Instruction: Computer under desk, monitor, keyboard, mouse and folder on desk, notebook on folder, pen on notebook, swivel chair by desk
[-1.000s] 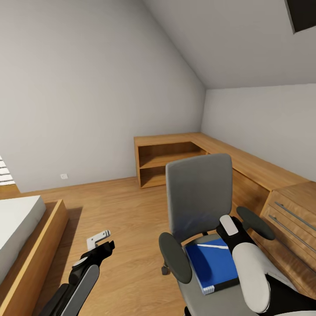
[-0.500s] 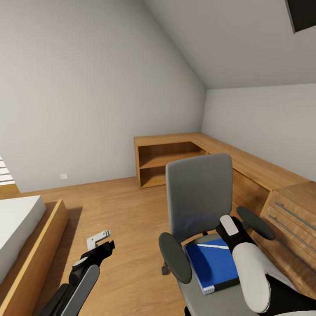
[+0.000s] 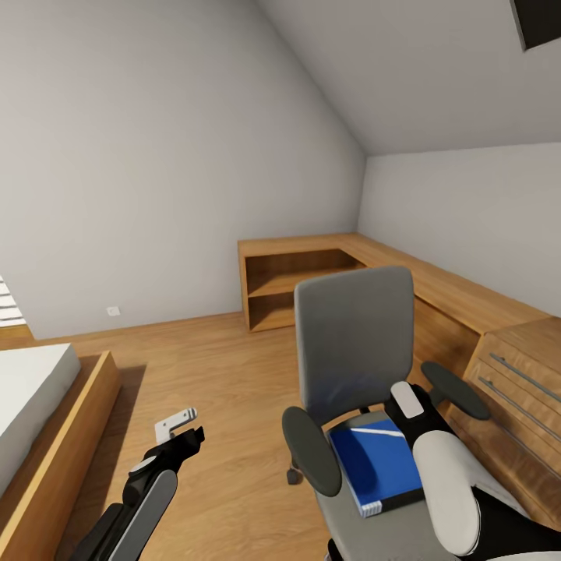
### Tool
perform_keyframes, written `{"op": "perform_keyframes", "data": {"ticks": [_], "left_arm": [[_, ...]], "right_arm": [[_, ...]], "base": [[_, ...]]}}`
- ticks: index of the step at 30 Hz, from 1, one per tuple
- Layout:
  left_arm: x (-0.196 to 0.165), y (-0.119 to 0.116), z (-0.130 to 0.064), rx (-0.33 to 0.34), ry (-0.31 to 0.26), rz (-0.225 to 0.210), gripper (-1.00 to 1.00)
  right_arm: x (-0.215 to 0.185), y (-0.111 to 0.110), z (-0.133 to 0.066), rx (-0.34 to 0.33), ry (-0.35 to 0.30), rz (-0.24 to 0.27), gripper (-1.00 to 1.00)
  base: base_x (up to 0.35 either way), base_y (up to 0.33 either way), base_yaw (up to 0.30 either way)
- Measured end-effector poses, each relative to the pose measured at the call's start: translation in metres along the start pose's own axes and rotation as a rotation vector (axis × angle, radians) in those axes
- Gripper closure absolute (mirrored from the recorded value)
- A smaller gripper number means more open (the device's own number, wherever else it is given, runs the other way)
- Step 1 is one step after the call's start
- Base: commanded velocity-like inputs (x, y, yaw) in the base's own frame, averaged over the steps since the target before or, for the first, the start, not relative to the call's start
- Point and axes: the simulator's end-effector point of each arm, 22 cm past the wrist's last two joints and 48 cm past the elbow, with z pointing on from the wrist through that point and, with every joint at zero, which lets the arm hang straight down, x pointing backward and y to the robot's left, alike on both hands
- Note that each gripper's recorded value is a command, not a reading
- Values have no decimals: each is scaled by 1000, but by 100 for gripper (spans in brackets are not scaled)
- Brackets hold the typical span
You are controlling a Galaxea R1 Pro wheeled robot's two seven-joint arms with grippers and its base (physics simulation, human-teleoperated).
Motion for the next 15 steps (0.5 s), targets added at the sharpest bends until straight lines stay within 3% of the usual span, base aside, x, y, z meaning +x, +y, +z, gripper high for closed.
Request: {"op": "perform_keyframes", "data": {"ticks": [6,15], "left_arm": [[10,3,6,0,0,0,-100],[10,3,6,0,1,-1,-100]], "right_arm": [[5,-4,10,0,0,0,-100],[5,-5,10,4,-2,0,-100]], "base": [[0,0,0],[0,0,0]]}}
